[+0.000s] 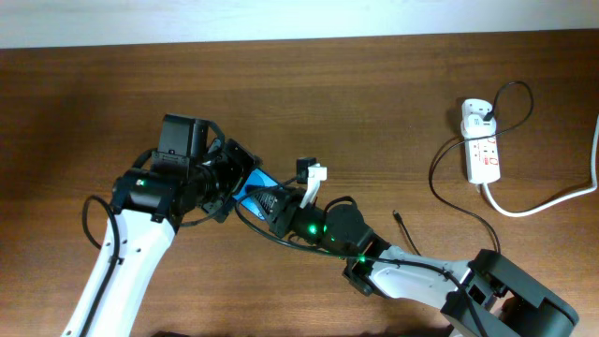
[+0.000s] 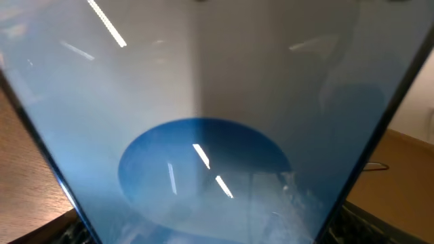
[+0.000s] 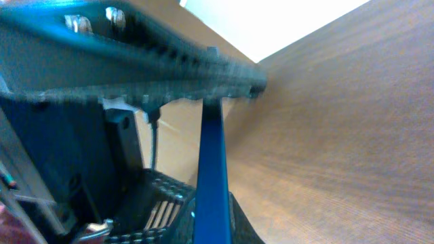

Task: Plug charger to phone and switch on socket
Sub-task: 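Open the left gripper, leaving the phone held by the right gripper, then rotate the held phone with the right gripper toward the left gripper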

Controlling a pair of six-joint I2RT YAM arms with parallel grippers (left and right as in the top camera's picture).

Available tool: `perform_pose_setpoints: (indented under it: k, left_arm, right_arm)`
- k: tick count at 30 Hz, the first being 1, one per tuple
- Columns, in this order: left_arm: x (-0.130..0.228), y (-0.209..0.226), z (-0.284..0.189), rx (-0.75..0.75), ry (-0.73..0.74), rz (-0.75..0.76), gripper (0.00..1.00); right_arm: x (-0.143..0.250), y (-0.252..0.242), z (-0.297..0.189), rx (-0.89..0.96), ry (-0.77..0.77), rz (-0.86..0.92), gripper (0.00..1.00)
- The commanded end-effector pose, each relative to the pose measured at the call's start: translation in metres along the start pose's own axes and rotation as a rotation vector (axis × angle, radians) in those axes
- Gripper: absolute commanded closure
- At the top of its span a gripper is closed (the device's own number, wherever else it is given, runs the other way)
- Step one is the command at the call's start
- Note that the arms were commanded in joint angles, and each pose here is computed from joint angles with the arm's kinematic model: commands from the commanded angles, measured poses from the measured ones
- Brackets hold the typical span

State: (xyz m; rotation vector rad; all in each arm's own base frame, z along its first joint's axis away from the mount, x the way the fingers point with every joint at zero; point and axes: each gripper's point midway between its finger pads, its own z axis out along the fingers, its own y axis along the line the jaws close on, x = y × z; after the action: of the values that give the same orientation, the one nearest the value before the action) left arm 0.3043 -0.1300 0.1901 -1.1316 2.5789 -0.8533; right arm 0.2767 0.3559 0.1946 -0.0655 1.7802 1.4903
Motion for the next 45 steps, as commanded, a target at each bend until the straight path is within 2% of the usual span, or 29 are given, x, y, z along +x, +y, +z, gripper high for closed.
perform_pose_setpoints:
  k: [1, 5, 11, 14, 16, 18, 19, 22, 26, 29, 31, 33, 37, 40, 43, 45]
  left_arm:
    - [0.001, -0.009, -0.004, 0.028, 0.005, 0.010, 0.05]
    - [-0.001, -0.014, -0.004, 0.047, -0.003, 0.025, 0.01]
    - [-0.018, -0.022, -0.020, 0.106, -0.078, 0.277, 0.00]
    - [-0.030, -0.023, -0.048, 0.150, -0.161, 0.341, 0.01]
    - [-0.033, -0.025, -0.079, 0.195, -0.251, 0.467, 0.01]
    - [-0.023, -0.025, -0.119, 0.236, -0.360, 0.648, 0.01]
    - [-0.019, -0.024, -0.128, 0.238, -0.390, 0.685, 0.01]
    - [0.000, 0.006, -0.186, 0.200, -0.595, 0.783, 0.01]
    - [0.027, 0.038, -0.210, 0.177, -0.657, 0.859, 0.01]
    - [0.036, 0.052, -0.211, 0.159, -0.638, 0.860, 0.01]
    - [0.039, 0.061, -0.205, 0.132, -0.603, 0.851, 0.01]
    - [0.040, 0.063, -0.204, 0.128, -0.596, 0.849, 0.01]
    - [0.044, 0.075, -0.197, 0.090, -0.548, 0.836, 0.01]
    - [0.048, 0.084, -0.193, 0.065, -0.514, 0.826, 0.01]
    - [0.050, 0.089, -0.190, 0.050, -0.496, 0.820, 0.01]
    - [0.050, 0.090, -0.190, 0.047, -0.491, 0.819, 0.01]
  right_arm:
    - [-0.002, 0.034, 0.002, -0.122, 0.018, 0.054, 0.94]
    - [-0.002, 0.033, 0.002, -0.115, 0.022, 0.147, 0.96]
    - [-0.013, 0.006, 0.003, 0.003, -0.066, 0.390, 0.96]
    - [-0.020, 0.000, 0.002, 0.025, -0.119, 0.507, 0.96]
    - [-0.013, -0.014, 0.001, 0.089, -0.112, 0.522, 0.96]
    - [0.013, -0.051, -0.005, 0.264, -0.049, 0.534, 0.96]
    - [0.023, -0.060, -0.008, 0.313, -0.019, 0.532, 0.96]
    - [0.035, -0.062, -0.010, 0.328, 0.059, 0.440, 0.96]
    - [0.038, -0.059, -0.010, 0.309, 0.109, 0.269, 0.96]
    - [0.033, -0.076, -0.021, 0.383, 0.130, 0.179, 0.96]
    - [0.012, -0.076, -0.033, 0.408, 0.116, 0.100, 0.96]
    - [-0.018, -0.055, -0.047, 0.386, 0.079, -0.012, 0.96]
    - [-0.048, -0.015, -0.097, 0.407, 0.043, -0.131, 0.96]
    - [-0.046, -0.003, -0.148, 0.472, 0.083, -0.219, 0.96]
    - [-0.045, 0.005, -0.170, 0.473, 0.090, -0.255, 0.96]
    - [-0.033, 0.016, -0.170, 0.407, 0.145, -0.238, 0.96]
